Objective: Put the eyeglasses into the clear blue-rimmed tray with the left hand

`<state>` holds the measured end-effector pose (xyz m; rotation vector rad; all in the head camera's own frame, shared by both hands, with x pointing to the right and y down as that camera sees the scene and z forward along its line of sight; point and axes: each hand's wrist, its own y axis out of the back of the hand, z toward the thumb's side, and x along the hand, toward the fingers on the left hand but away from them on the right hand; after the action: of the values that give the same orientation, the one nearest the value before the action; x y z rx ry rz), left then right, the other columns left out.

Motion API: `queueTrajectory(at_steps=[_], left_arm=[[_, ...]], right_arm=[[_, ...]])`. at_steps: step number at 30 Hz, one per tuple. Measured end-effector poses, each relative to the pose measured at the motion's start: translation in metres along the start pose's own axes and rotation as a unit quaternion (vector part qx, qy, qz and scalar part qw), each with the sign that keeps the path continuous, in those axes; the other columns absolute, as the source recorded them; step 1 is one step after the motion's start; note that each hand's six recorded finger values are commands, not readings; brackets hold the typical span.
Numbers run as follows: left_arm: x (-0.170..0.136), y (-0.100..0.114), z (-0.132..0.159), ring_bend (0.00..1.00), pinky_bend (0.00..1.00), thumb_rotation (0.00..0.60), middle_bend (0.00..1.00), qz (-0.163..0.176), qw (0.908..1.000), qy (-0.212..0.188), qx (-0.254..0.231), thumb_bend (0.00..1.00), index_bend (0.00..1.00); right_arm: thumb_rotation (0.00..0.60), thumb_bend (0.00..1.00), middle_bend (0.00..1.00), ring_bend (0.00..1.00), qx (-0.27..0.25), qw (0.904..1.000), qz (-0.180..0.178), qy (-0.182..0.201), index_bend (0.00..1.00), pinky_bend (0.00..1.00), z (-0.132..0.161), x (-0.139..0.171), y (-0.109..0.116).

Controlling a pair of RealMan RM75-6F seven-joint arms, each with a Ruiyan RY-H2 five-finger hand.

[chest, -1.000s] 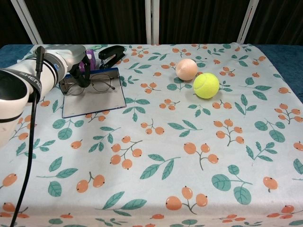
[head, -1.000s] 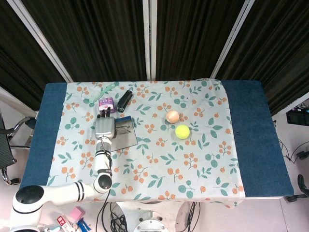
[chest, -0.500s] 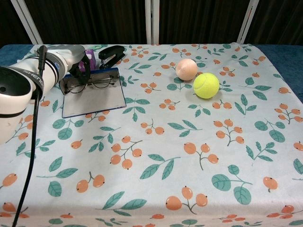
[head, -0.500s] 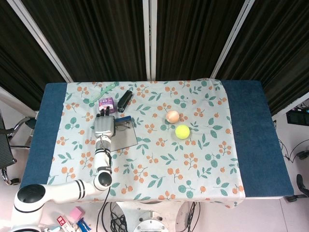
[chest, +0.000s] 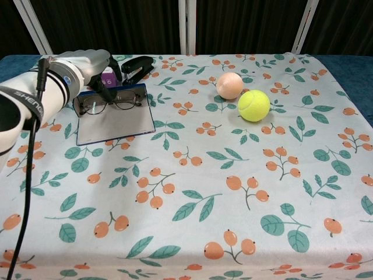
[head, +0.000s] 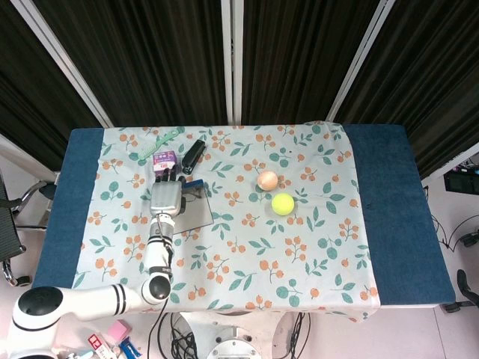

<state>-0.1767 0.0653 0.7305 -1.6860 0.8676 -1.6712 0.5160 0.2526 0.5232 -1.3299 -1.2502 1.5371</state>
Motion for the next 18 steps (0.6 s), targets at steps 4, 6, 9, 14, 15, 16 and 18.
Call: queueTrajectory(at_steps=[4,6,9,14,15,16,18], left_arm=[[-0.023,-0.001,0.009,0.03,0.17,0.6,0.0,0.007,0.999,-0.043,0.007,0.32,0.27],[-0.035,-0.008,0.01,0.03,0.17,0.6,0.0,0.007,0.998,-0.061,0.018,0.27,0.27],[-0.047,-0.021,0.008,0.03,0.17,0.6,0.0,-0.001,0.997,-0.072,0.028,0.23,0.26],[-0.05,-0.034,0.003,0.03,0.17,0.6,0.0,-0.013,0.9971,-0.068,0.033,0.22,0.26],[-0.05,-0.035,0.003,0.03,0.17,0.6,0.0,-0.013,0.9971,-0.067,0.033,0.22,0.26],[-0.05,-0.035,0.003,0.03,0.17,0.6,0.0,-0.013,0.9972,-0.067,0.032,0.22,0.26],[-0.05,-0.037,0.004,0.03,0.16,0.6,0.0,-0.017,0.9972,-0.067,0.031,0.21,0.26]], right_arm=[[0.6,0.33,0.0,0.0,-0.001,1.0,-0.001,0.002,0.0,0.0,0.002,-0.001,-0.001],[0.6,0.33,0.0,0.0,-0.001,1.0,-0.001,0.004,0.0,0.0,0.004,-0.002,-0.002],[0.6,0.33,0.0,0.0,-0.001,1.0,-0.001,0.008,0.0,0.0,0.006,-0.002,-0.002],[0.6,0.33,0.0,0.0,-0.001,1.0,-0.004,0.007,0.0,0.0,0.006,-0.001,-0.001],[0.6,0.33,0.0,0.0,-0.001,1.0,-0.005,0.006,0.0,0.0,0.005,-0.001,0.0],[0.6,0.33,0.0,0.0,-0.002,1.0,-0.006,0.004,0.0,0.0,0.004,-0.001,0.0],[0.6,0.33,0.0,0.0,-0.002,1.0,-0.006,0.003,0.0,0.0,0.003,-0.001,0.0]])
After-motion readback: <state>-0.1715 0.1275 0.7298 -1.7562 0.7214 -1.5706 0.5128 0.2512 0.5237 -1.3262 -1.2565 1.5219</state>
